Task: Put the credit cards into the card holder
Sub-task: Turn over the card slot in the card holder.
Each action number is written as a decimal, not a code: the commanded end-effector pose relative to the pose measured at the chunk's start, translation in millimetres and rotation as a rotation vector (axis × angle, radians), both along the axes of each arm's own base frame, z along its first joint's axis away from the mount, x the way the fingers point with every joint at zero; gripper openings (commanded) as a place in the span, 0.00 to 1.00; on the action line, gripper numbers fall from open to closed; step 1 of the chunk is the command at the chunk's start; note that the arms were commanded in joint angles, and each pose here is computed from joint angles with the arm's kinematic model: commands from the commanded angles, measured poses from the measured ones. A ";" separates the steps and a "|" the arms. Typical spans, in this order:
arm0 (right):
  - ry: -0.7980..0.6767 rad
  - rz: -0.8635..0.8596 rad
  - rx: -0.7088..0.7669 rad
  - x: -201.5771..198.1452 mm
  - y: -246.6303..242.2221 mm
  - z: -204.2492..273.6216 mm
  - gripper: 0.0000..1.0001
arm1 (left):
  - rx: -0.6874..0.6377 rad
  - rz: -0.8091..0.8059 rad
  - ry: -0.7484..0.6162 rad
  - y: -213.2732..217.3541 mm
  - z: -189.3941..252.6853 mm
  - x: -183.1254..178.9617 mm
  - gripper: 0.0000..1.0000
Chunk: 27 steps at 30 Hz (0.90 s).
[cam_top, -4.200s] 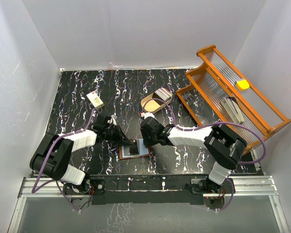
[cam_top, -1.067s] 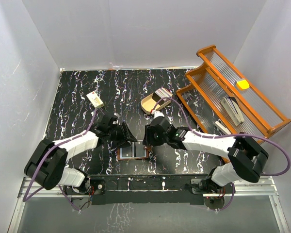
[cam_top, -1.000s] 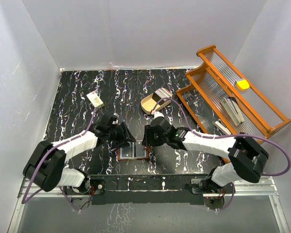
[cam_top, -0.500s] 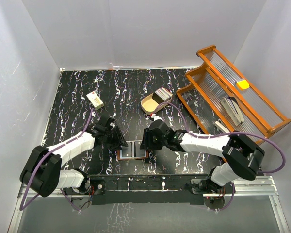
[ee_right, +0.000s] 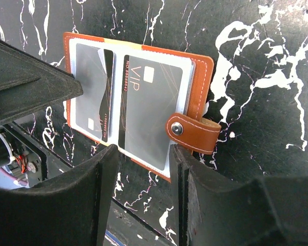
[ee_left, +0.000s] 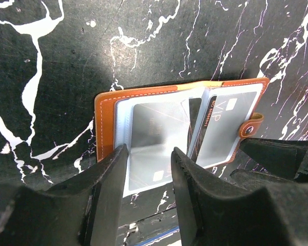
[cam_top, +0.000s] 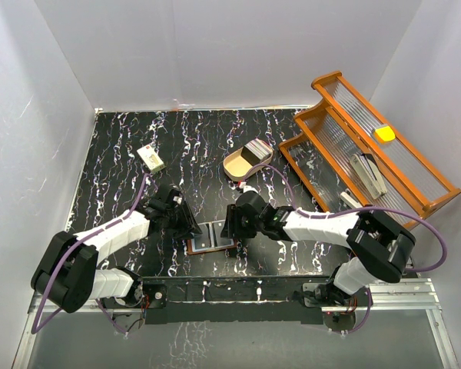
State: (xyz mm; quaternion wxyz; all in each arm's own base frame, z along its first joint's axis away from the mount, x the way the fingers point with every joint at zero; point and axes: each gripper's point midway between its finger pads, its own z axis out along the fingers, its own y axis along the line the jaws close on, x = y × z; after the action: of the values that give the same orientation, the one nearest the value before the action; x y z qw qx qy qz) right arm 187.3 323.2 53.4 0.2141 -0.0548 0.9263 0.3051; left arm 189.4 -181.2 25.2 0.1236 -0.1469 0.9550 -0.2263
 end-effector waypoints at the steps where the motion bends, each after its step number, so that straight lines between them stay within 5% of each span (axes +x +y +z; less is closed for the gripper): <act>1: -0.033 -0.006 0.031 4.1 8.4 9.1 0.43 | 0.060 0.001 0.064 14.9 -19.0 -18.2 0.39; 27: -0.079 -0.022 -0.044 11.8 1.4 0.3 0.47 | -0.018 -0.004 0.030 -1.2 0.5 -6.9 0.37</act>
State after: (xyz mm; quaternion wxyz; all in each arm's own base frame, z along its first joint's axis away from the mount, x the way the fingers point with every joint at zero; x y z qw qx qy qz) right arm 189.7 313.7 36.8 0.2266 -0.0576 0.9365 0.2611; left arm 191.0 -186.9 25.2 0.1251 -0.1469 0.9501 -0.2453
